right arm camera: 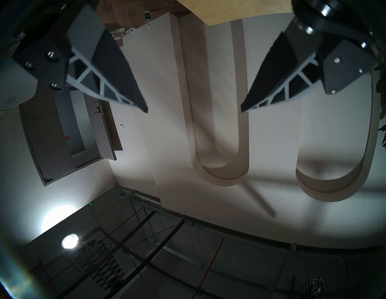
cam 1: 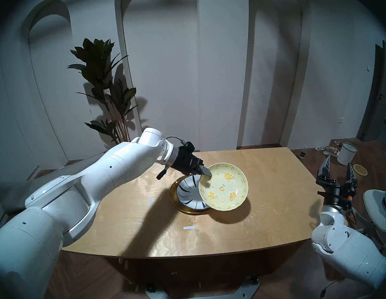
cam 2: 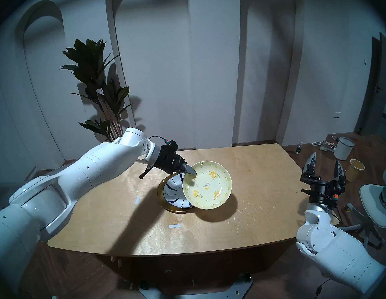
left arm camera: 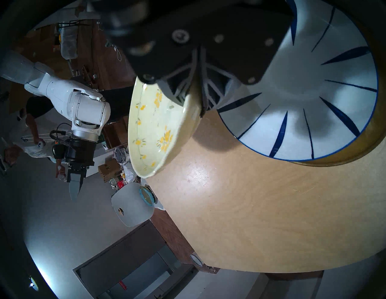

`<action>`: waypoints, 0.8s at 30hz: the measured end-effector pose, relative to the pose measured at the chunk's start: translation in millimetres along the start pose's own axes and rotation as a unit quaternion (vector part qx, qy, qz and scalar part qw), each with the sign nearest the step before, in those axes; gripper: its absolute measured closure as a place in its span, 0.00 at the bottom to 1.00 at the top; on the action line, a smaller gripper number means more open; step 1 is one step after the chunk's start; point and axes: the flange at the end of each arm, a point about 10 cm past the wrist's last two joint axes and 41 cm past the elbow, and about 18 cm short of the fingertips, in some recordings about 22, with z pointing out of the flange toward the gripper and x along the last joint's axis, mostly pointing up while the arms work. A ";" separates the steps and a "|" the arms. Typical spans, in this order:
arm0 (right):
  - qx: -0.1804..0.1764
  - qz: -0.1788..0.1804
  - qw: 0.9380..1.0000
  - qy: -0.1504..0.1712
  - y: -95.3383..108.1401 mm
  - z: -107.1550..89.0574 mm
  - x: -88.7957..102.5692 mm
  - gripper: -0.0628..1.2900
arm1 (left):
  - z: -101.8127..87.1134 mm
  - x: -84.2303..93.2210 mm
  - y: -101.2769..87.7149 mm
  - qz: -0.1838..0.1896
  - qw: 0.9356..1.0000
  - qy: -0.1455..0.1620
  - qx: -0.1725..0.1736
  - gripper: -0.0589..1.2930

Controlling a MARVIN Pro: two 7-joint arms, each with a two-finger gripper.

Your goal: Stack the plates into one stack

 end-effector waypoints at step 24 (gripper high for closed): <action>-0.002 0.011 1.000 -0.008 2.8 -4.1 -2.1 0.06 | -10.1 12.1 -30.1 -0.052 0.994 0.035 0.089 0.98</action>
